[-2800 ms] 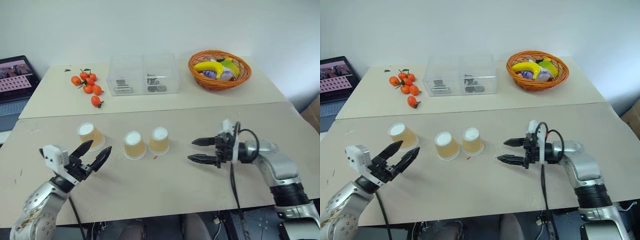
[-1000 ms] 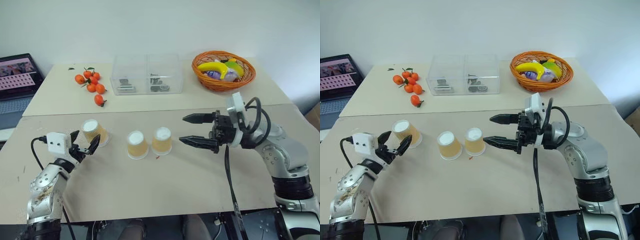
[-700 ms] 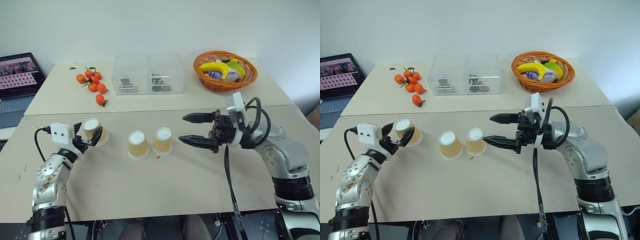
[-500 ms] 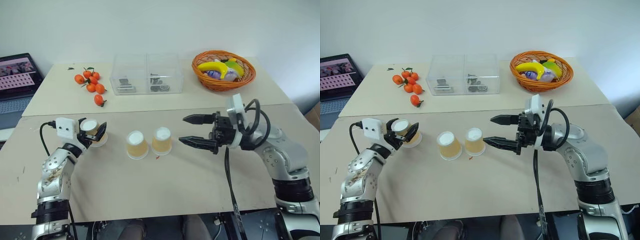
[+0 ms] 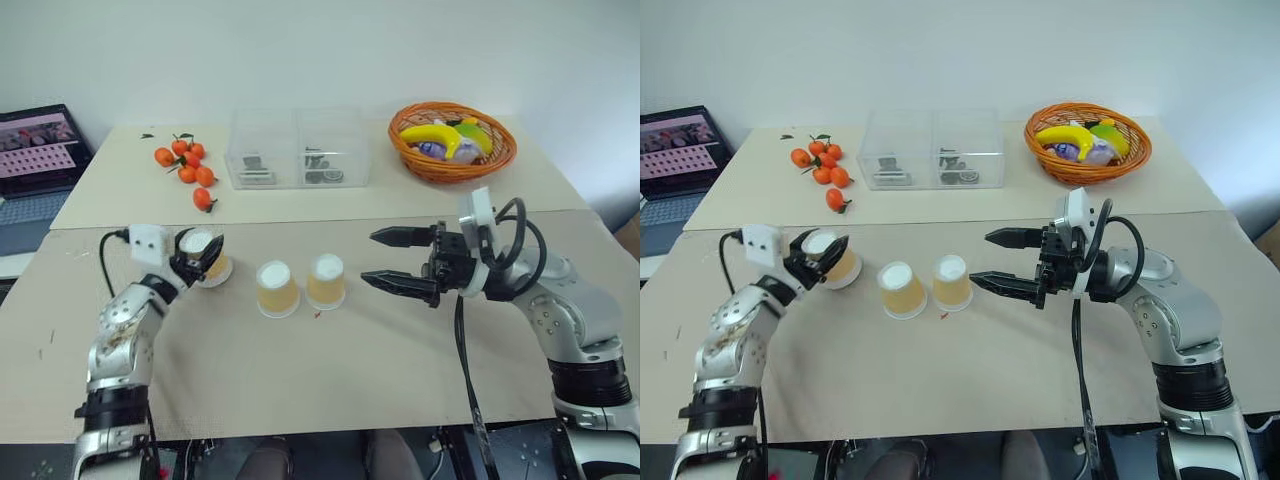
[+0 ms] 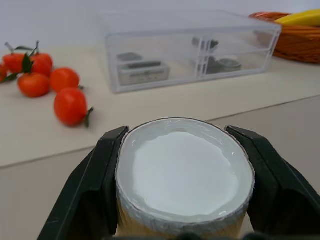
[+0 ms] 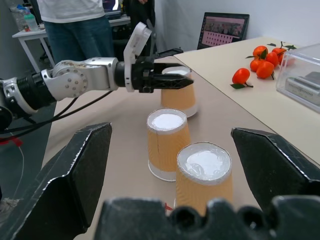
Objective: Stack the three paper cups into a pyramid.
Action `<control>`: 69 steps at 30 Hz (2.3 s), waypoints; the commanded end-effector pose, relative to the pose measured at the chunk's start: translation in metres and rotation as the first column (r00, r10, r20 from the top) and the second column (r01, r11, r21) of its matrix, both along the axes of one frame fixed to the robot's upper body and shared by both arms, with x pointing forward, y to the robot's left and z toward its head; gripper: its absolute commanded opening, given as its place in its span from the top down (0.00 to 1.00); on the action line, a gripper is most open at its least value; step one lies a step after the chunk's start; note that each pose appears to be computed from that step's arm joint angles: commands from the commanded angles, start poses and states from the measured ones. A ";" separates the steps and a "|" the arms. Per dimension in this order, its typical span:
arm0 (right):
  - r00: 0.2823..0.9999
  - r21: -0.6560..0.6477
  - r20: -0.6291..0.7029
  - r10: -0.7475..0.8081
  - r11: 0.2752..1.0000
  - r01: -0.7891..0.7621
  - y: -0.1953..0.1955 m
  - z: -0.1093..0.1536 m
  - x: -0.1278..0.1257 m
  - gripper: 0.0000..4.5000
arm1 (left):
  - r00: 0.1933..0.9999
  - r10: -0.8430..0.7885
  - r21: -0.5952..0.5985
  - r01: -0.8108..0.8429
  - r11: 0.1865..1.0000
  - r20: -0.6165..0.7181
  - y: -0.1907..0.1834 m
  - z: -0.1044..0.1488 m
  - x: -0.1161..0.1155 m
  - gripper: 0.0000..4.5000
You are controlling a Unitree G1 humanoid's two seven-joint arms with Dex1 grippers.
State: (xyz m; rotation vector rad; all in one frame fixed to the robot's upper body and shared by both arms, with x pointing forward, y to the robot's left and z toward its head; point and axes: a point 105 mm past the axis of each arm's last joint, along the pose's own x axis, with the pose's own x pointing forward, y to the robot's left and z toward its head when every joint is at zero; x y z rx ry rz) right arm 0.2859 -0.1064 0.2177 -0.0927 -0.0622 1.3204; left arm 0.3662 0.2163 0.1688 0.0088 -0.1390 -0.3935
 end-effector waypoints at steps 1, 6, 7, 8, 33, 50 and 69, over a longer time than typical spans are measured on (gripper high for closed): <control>0.999 0.018 0.045 0.013 1.000 -0.014 0.002 0.010 -0.003 0.00 | 0.974 -0.207 0.030 0.205 0.978 0.094 -0.035 0.056 0.000 0.41; 0.999 0.015 0.044 -0.004 1.000 0.004 0.000 0.008 -0.003 0.00 | 0.891 -0.449 0.036 0.448 0.893 0.063 -0.064 0.090 -0.011 0.41; 0.999 0.014 0.043 -0.008 1.000 0.007 -0.001 0.008 -0.004 0.00 | 0.869 -0.492 0.032 0.491 0.870 0.057 -0.068 0.097 -0.014 0.41; 0.999 0.013 0.044 -0.012 1.000 0.012 -0.001 0.007 -0.004 0.00 | 0.841 -0.539 0.030 0.539 0.842 0.048 -0.073 0.104 -0.019 0.41; 0.998 0.017 0.038 -0.058 0.998 0.057 -0.006 0.005 -0.008 0.00 | 0.628 -0.764 0.112 0.778 0.618 -0.148 -0.109 0.075 -0.047 0.41; 0.998 0.017 0.035 -0.048 0.999 0.048 -0.004 0.005 -0.007 0.00 | 0.675 -0.728 0.120 0.737 0.665 -0.116 -0.103 0.079 -0.039 0.41; 0.999 0.010 0.020 -0.042 0.999 0.042 -0.005 0.004 -0.006 0.00 | 0.689 -0.724 0.083 0.720 0.688 0.025 -0.103 0.104 -0.048 0.01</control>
